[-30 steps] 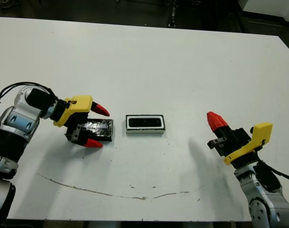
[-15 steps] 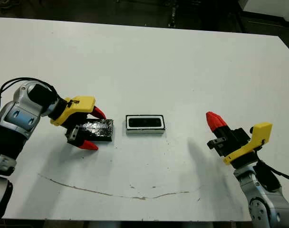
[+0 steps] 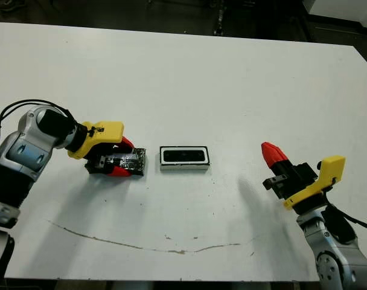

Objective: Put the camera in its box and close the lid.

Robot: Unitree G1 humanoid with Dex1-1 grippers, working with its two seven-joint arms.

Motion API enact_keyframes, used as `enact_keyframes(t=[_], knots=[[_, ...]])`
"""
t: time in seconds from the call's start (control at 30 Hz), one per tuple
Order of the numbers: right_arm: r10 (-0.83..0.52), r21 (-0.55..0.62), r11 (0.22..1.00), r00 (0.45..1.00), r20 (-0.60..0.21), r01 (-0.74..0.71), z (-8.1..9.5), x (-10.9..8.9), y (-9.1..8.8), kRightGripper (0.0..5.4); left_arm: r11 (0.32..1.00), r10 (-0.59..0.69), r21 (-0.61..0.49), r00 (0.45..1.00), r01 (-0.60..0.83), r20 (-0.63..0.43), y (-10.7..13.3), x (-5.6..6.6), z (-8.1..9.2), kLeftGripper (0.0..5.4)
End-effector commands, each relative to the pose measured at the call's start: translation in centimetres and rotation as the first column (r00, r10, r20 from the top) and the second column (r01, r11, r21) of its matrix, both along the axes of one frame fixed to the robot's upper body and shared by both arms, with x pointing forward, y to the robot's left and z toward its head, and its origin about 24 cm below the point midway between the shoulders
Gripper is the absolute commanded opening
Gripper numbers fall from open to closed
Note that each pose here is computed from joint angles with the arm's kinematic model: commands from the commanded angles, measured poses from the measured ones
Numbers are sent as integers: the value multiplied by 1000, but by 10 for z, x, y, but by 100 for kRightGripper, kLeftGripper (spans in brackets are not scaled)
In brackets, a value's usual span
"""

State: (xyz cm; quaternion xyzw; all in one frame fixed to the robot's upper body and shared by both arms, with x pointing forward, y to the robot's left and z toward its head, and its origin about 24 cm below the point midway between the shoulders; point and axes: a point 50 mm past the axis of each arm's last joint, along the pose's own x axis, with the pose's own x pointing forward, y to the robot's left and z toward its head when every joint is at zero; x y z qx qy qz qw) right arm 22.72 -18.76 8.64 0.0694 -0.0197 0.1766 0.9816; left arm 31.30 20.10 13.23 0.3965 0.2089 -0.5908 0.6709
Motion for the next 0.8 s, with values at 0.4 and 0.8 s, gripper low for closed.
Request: enact_keyframes(t=[0.4, 0.8], knots=[[-3, -19, 1000, 1000, -23, 2, -3, -2, -2, 0, 979, 86, -175, 992, -101, -95, 9, 1, -6, 315], [-2, -29, 1000, 999, -36, 1, -4, -3, 0, 0, 919, 112, -355, 977, -171, -179, 0, 12, -4, 315]])
